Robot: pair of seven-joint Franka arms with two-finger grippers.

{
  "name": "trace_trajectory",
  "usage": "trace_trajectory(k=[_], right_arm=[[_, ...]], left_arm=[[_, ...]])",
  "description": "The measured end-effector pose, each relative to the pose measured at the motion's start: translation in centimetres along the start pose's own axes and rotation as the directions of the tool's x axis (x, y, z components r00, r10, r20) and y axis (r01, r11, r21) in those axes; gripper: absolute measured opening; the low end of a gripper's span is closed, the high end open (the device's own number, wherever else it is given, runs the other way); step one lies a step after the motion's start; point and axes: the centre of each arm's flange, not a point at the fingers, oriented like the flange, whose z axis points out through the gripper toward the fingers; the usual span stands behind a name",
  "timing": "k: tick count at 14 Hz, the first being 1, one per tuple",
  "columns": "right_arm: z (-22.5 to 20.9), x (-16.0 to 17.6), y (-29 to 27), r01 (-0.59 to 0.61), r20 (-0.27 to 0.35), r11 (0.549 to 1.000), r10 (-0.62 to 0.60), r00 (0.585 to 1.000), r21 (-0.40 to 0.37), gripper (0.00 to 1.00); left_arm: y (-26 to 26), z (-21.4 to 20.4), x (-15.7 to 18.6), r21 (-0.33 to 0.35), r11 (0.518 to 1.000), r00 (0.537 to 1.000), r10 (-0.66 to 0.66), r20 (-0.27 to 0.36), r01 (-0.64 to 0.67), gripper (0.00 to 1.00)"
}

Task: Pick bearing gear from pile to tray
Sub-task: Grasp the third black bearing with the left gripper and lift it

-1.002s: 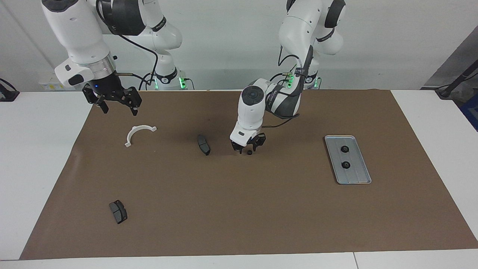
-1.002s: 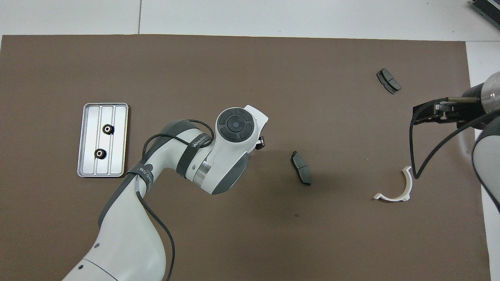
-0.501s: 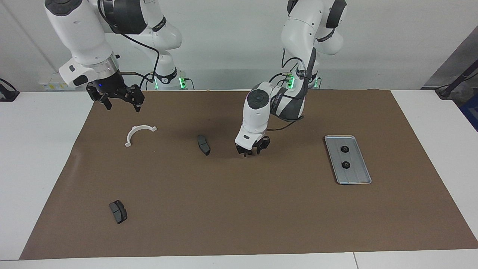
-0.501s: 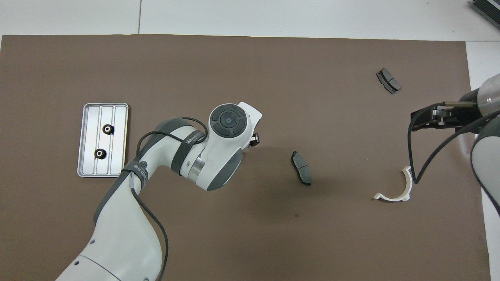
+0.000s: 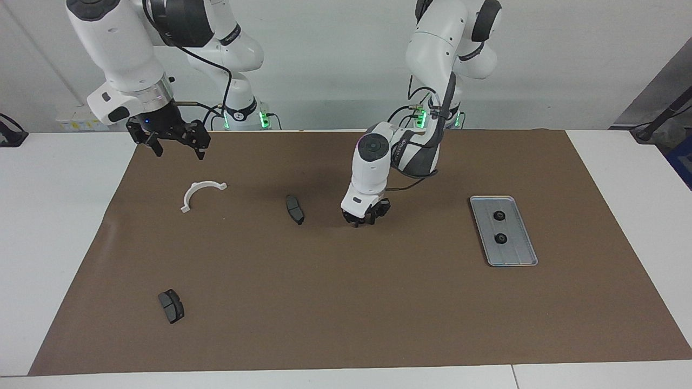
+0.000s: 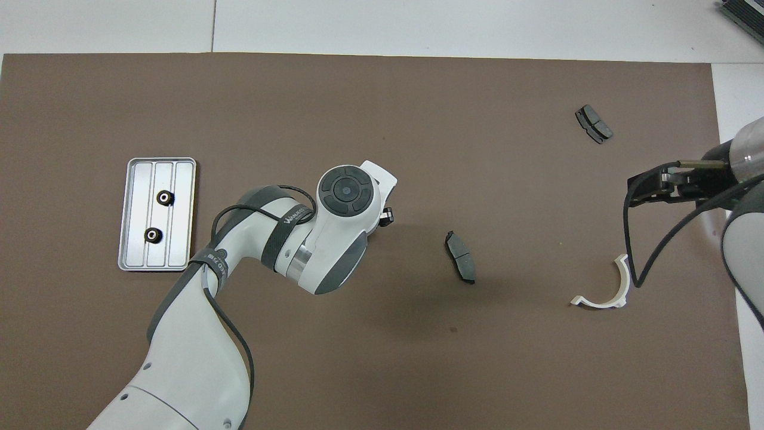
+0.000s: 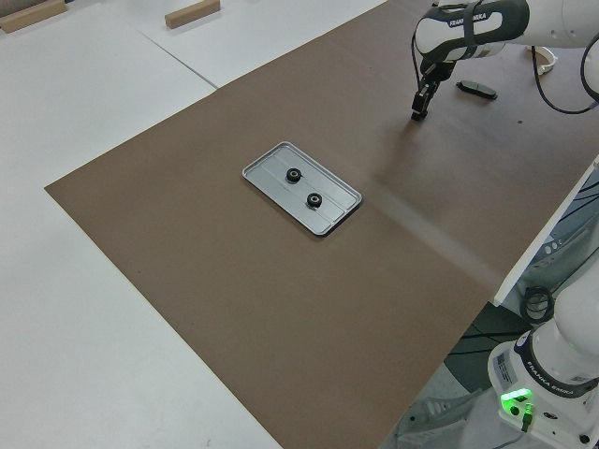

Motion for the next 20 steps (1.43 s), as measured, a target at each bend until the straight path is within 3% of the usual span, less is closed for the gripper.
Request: trace_trajectory(k=[2,4,10,15,20], right_arm=[[0.0,0.0,0.0,0.001,0.000,1.000,-0.001,1.000,0.001,1.00],[0.0,0.0,0.0,0.000,0.000,1.000,0.000,1.000,0.001,1.00],[-0.1,0.0,-0.3,-0.002,0.000,0.999,0.002,1.000,0.033,1.00],[-0.1,0.0,-0.3,0.000,-0.001,1.000,0.000,1.000,0.031,1.00],[-0.1,0.0,-0.3,-0.001,-0.002,1.000,0.001,1.000,0.029,1.00]], left_arm=[[0.1,0.0,-0.1,-0.001,1.000,1.000,0.003,0.000,-0.003,0.48],[0.3,-0.1,-0.2,-0.004,1.000,1.000,0.005,-0.002,-0.005,0.36],[0.4,-0.2,-0.3,-0.006,1.000,1.000,0.007,-0.004,-0.007,0.24],[0.0,-0.3,0.1,-0.005,1.000,1.000,-0.001,-0.005,0.001,0.24],[-5.7,-4.5,5.9,-0.017,0.998,0.998,-0.057,-0.024,0.057,0.24]])
